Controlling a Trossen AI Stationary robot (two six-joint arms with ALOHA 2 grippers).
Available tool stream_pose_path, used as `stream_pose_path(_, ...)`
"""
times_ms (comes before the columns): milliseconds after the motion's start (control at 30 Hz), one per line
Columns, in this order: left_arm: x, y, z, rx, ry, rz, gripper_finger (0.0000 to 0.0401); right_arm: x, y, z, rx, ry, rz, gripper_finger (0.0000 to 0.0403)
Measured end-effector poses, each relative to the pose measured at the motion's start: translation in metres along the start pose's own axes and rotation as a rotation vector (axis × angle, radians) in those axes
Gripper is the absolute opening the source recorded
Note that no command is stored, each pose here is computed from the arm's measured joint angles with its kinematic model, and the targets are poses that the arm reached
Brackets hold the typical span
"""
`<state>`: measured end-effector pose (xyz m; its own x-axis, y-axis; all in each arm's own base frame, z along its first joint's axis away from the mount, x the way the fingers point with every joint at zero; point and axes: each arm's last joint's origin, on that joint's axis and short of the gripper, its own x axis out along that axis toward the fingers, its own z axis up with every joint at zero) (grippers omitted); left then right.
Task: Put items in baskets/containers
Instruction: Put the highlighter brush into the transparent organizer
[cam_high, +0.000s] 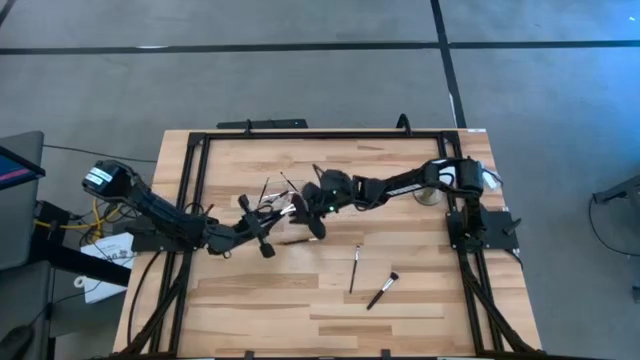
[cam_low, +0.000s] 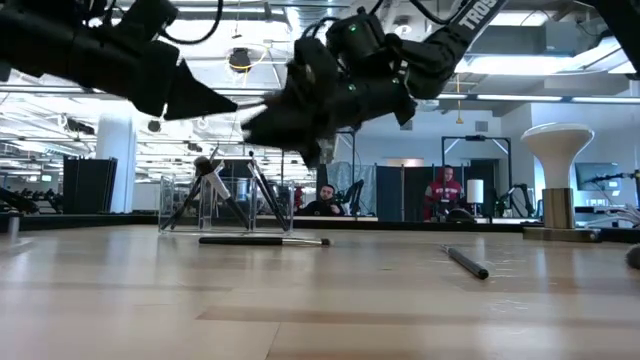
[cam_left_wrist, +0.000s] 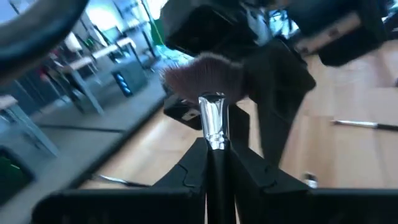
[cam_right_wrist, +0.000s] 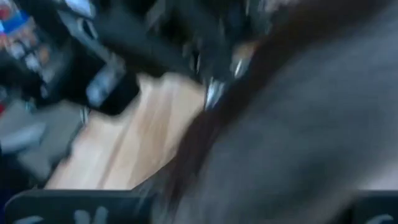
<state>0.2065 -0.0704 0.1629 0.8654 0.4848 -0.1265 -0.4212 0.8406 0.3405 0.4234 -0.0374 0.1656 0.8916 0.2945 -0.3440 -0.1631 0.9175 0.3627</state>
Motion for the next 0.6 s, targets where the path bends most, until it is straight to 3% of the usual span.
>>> stream_pose_path(233, -0.002, 0.006, 0.004, 0.1, 0.005, 0.092, 0.004, -0.011, -0.011, 0.028, -0.032, -0.247, 0.02, 0.0102)
stream_pose_path(600, -0.002, 0.006, 0.005, 0.108, 0.005, 0.094, 0.004, -0.01, -0.009, 0.027, -0.03, -0.243, 0.018, 0.0092)
